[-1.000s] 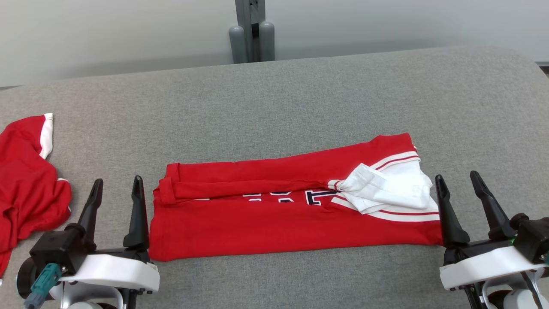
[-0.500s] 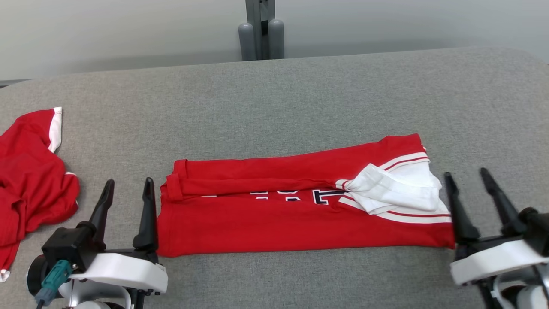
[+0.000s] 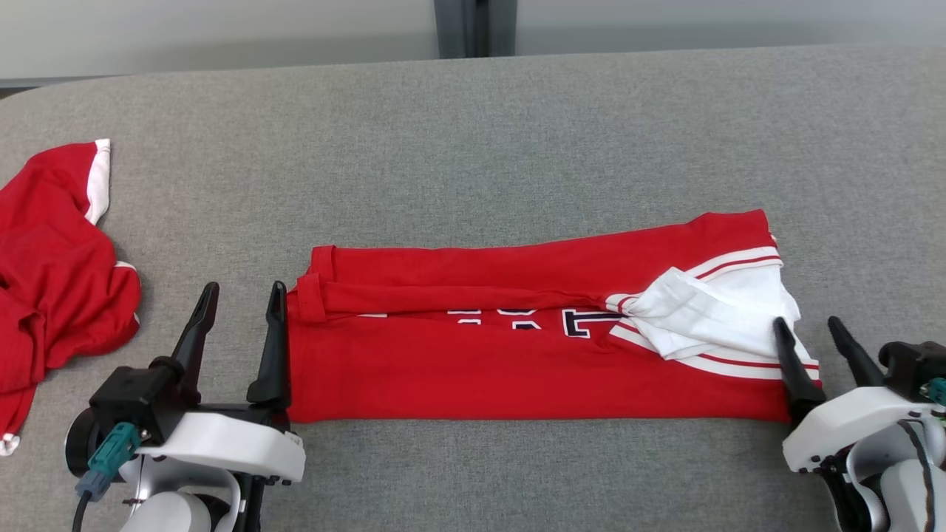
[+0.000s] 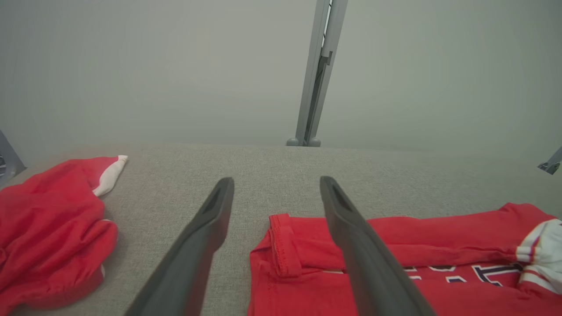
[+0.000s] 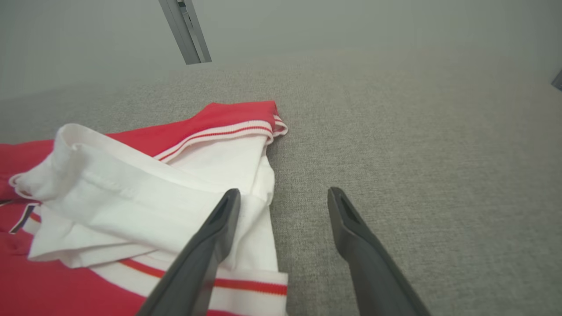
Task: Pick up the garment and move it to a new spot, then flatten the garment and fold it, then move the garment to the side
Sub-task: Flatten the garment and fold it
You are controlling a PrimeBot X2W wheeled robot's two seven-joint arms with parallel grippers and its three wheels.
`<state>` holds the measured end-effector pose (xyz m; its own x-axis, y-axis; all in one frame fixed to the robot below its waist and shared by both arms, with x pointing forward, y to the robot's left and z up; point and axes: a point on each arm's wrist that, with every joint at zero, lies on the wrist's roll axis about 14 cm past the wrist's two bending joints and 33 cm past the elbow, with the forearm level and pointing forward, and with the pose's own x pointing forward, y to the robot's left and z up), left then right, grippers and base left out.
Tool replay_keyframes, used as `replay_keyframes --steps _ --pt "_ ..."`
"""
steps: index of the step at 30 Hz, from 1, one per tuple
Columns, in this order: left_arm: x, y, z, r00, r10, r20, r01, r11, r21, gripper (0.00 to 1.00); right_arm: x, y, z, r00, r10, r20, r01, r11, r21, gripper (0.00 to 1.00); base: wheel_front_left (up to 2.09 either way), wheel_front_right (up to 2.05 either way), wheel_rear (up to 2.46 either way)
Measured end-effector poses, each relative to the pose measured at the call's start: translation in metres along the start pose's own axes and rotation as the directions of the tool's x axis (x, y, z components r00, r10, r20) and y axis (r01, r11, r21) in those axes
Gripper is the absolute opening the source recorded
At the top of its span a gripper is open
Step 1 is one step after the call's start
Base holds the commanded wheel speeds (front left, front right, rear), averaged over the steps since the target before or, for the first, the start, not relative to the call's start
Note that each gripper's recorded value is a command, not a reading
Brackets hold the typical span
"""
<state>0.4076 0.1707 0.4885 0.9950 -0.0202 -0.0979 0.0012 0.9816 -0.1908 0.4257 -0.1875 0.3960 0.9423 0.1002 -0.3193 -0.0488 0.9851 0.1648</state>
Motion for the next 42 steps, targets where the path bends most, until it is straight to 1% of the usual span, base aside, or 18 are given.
replay_keyframes --steps 5,10,11,12,13,14,16,20,22,24,29,32,34,36,38,40,41,42 --pt "0.004 0.001 -0.003 1.000 -0.005 -0.008 0.005 1.000 0.005 1.00 0.013 0.016 -0.026 0.996 0.044 -0.080 -0.041 0.998 0.037 1.00 0.00 0.00 0.00" --pt "0.007 0.005 -0.006 1.000 0.004 -0.017 -0.004 1.000 0.015 1.00 0.020 0.034 -0.035 0.991 0.091 -0.096 -0.082 0.992 0.098 1.00 0.00 0.00 0.00" --pt "0.007 0.005 -0.007 1.000 0.004 -0.020 -0.004 1.000 0.015 1.00 0.020 0.036 -0.037 0.990 0.096 -0.100 -0.085 0.990 0.111 0.81 0.00 0.00 0.00" --pt "0.007 0.005 -0.008 1.000 0.004 -0.021 -0.004 1.000 0.015 1.00 0.020 0.038 -0.038 0.990 0.102 -0.101 -0.090 0.988 0.123 0.46 0.00 0.00 0.00" --pt "0.008 0.005 -0.008 1.000 0.004 -0.022 -0.003 1.000 0.017 1.00 0.021 0.042 -0.038 0.988 0.112 -0.101 -0.098 0.986 0.134 0.09 0.00 0.00 0.00" --pt "0.008 0.005 -0.008 1.000 0.003 -0.023 -0.003 1.000 0.018 1.00 0.021 0.044 -0.038 0.987 0.121 -0.104 -0.105 0.984 0.142 0.00 0.00 0.00 0.00" --pt "0.009 0.005 -0.008 1.000 0.001 -0.022 -0.001 1.000 0.021 1.00 0.019 0.049 -0.039 0.985 0.139 -0.104 -0.120 0.979 0.167 0.00 0.00 0.00 0.00" --pt "0.011 0.002 -0.007 1.000 -0.011 -0.019 0.011 1.000 0.021 1.00 0.016 0.034 -0.034 0.992 0.102 -0.074 -0.087 0.980 0.181 0.00 0.00 0.00 0.00" --pt "0.012 -0.001 -0.007 1.000 -0.018 -0.019 0.018 1.000 0.020 1.00 0.014 0.016 -0.031 0.997 0.057 -0.059 -0.045 0.981 0.188 0.00 0.00 0.00 0.00" --pt "0.013 -0.003 -0.008 1.000 -0.024 -0.020 0.025 1.000 0.018 1.00 0.010 -0.009 -0.027 0.999 -0.001 -0.047 0.010 0.984 0.178 0.00 0.00 0.00 0.00" --pt "0.014 -0.009 -0.008 0.999 -0.042 -0.021 0.042 0.999 0.015 1.00 -0.011 -0.068 -0.024 0.988 -0.150 -0.039 0.154 0.971 0.183 0.00 0.00 0.00 0.00" --pt "0.016 -0.013 -0.008 0.998 -0.055 -0.020 0.055 0.998 0.012 1.00 -0.018 -0.089 -0.012 0.981 -0.195 -0.006 0.193 0.967 0.168 0.00 0.00 0.00 0.00" --pt "0.017 -0.016 -0.008 0.998 -0.063 -0.019 0.063 0.998 0.011 1.00 -0.018 -0.086 -0.002 0.982 -0.186 0.025 0.179 0.970 0.166 0.00 0.00 0.00 0.00" --pt "0.017 -0.019 -0.006 0.997 -0.073 -0.016 0.073 0.997 0.012 1.00 -0.014 -0.075 0.013 0.986 -0.152 0.073 0.139 0.978 0.154 0.00 0.00 0.00 0.00" --pt "0.018 -0.021 -0.005 0.997 -0.082 -0.013 0.082 0.997 0.013 1.00 -0.007 -0.056 0.036 0.983 -0.105 0.149 0.081 0.984 0.156 0.00 0.00 0.00 0.00" --pt "0.018 -0.024 -0.004 0.996 -0.089 -0.013 0.089 0.996 0.014 1.00 -0.002 -0.028 0.064 0.968 -0.050 0.247 -0.003 0.977 0.212 0.00 0.00 0.00 0.00" --pt "0.018 -0.024 -0.004 0.996 -0.089 -0.013 0.089 0.996 0.014 1.00 -0.002 -0.028 0.064 0.968 -0.050 0.247 -0.003 0.977 0.212 0.00 0.00 0.00 0.00" --pt "0.017 -0.025 -0.003 0.996 -0.092 -0.012 0.092 0.996 0.015 1.00 -0.002 -0.013 0.073 0.961 -0.011 0.277 -0.046 0.979 0.200 0.00 0.00 0.00 0.00"
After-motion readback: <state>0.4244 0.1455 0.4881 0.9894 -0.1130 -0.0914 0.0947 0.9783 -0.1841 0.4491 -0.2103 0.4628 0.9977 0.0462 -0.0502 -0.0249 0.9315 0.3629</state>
